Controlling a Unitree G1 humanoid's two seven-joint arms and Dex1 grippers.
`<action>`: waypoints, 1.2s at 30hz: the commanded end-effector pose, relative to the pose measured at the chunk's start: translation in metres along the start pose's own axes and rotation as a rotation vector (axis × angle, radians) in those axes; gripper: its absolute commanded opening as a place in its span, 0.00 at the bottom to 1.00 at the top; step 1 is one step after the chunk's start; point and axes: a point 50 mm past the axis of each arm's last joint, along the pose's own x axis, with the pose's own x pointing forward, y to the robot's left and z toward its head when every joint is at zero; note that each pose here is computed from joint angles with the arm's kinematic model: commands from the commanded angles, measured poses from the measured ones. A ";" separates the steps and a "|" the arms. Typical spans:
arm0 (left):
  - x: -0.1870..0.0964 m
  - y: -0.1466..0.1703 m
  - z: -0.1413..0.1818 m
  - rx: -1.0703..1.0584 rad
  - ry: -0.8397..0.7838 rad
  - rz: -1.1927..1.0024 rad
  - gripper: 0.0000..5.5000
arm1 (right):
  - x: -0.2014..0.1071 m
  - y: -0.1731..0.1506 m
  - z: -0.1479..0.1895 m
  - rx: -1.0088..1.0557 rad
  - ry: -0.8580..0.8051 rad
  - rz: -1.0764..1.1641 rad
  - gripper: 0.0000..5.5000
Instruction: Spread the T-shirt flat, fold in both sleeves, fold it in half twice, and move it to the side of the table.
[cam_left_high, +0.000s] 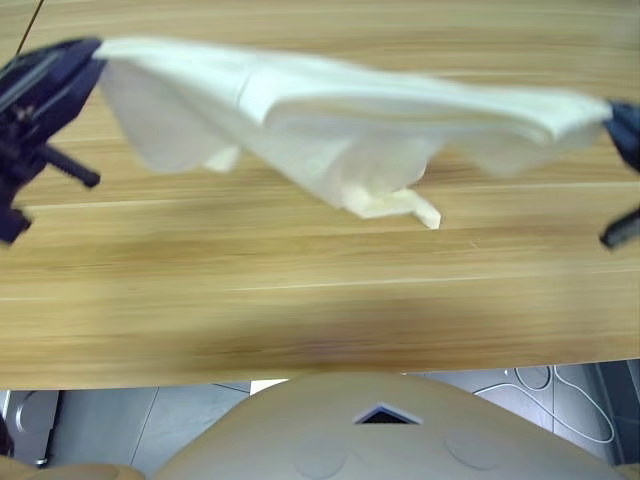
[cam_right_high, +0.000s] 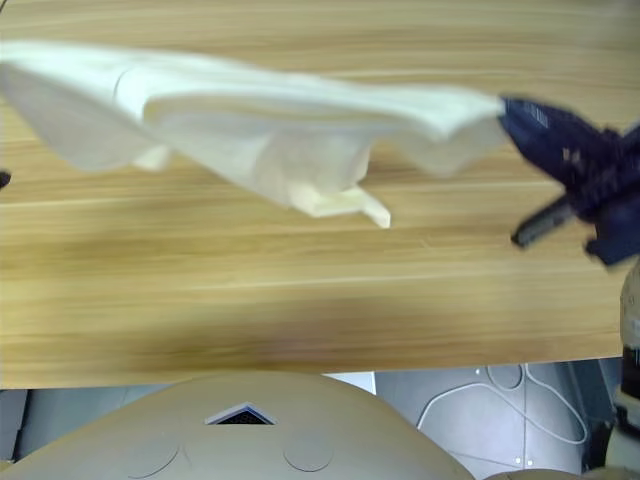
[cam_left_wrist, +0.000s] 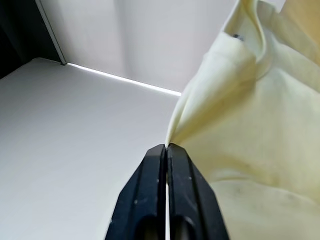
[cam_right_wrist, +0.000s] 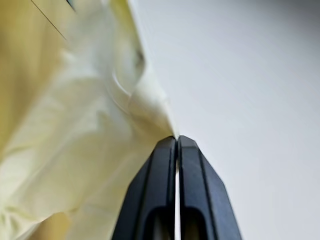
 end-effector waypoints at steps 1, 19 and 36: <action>-0.028 -0.012 0.068 -0.071 -0.192 -0.056 0.00 | -0.040 -0.001 0.051 0.049 -0.250 -0.075 0.00; 0.141 0.225 -0.122 0.013 0.615 0.995 0.00 | 0.141 -0.266 -0.087 -0.411 0.807 -1.002 0.00; 0.023 -0.201 -0.148 -0.420 0.579 0.085 0.00 | 0.033 0.053 -0.218 -0.087 0.870 -0.096 0.00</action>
